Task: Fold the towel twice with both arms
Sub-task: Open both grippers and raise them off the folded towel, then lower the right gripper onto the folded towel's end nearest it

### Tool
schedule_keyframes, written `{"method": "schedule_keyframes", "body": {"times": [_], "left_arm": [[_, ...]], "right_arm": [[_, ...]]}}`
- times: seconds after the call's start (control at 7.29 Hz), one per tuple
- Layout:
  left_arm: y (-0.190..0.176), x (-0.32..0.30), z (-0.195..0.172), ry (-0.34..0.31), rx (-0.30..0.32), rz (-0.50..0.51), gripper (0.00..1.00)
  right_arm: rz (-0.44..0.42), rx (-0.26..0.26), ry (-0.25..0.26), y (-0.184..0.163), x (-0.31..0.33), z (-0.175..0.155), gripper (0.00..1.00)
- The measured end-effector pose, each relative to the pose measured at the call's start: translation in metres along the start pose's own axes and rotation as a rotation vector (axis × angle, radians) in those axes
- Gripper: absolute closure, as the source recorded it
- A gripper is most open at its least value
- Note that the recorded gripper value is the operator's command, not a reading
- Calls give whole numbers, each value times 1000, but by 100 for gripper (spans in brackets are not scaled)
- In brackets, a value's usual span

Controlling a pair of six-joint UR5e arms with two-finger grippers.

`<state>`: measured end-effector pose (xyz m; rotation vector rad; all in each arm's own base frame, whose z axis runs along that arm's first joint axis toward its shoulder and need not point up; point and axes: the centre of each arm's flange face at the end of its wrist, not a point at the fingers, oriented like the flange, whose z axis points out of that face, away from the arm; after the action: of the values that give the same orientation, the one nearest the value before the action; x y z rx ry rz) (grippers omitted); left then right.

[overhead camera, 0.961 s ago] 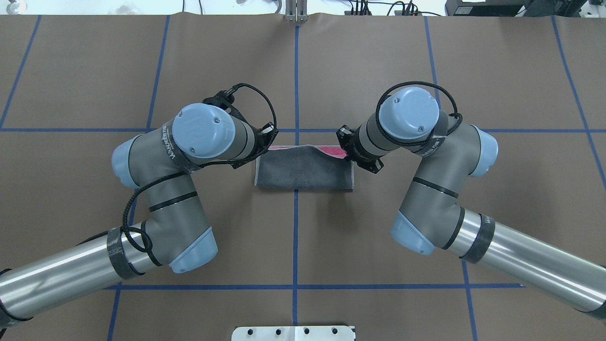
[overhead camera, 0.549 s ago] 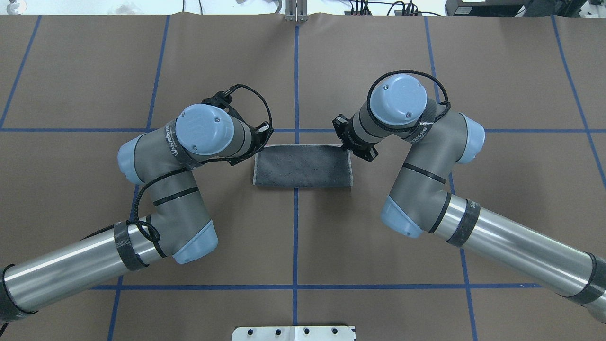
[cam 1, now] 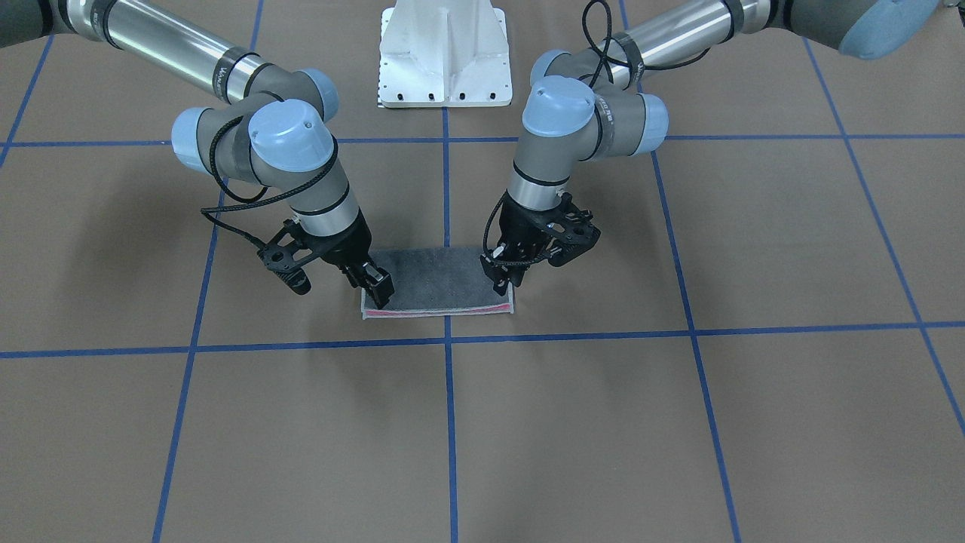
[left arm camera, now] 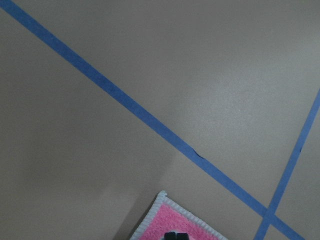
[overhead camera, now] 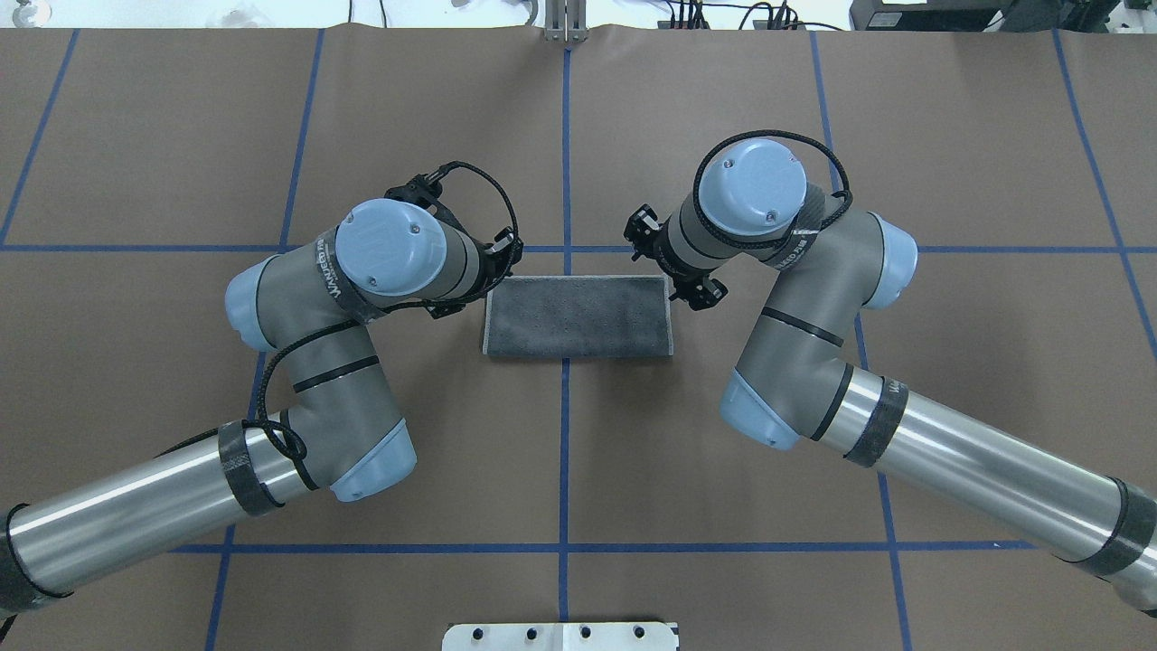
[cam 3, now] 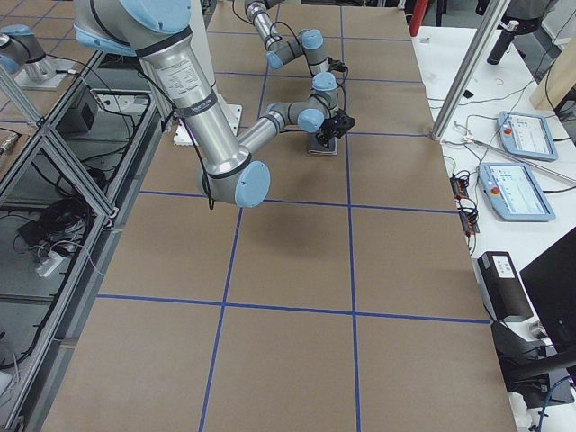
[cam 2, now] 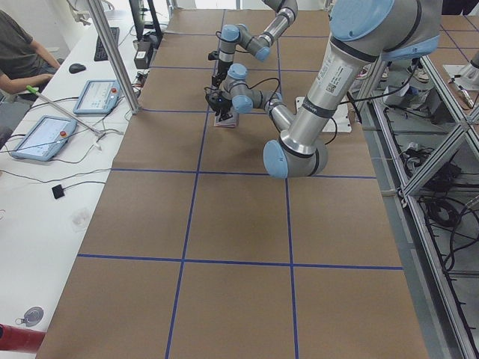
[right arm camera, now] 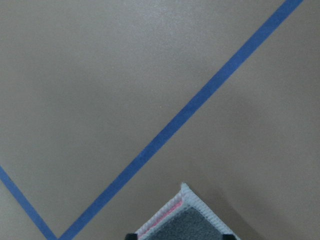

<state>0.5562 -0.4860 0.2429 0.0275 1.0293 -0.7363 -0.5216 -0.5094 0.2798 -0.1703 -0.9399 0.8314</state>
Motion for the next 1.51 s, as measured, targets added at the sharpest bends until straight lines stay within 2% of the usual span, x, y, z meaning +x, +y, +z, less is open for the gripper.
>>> {"method": "schedule_keyframes", "body": {"times": [0.41, 0.69, 0.82, 0.96, 1.51], "left_arm": [[-9, 8, -13, 31, 1, 12, 0], [-20, 13, -27, 46, -14, 5, 0], [-26, 13, -31, 45, -25, -1, 0], [-28, 14, -33, 44, -29, -4, 0], [-29, 14, -33, 43, -31, -5, 0]], "right_arm": [[4, -5, 6, 0, 7, 2, 0], [38, -28, 28, 19, 31, 9, 2], [98, -40, 34, 29, 39, 10, 8], [138, -48, 40, 37, 44, 11, 21], [199, -47, 76, 45, 61, 25, 44]]}}
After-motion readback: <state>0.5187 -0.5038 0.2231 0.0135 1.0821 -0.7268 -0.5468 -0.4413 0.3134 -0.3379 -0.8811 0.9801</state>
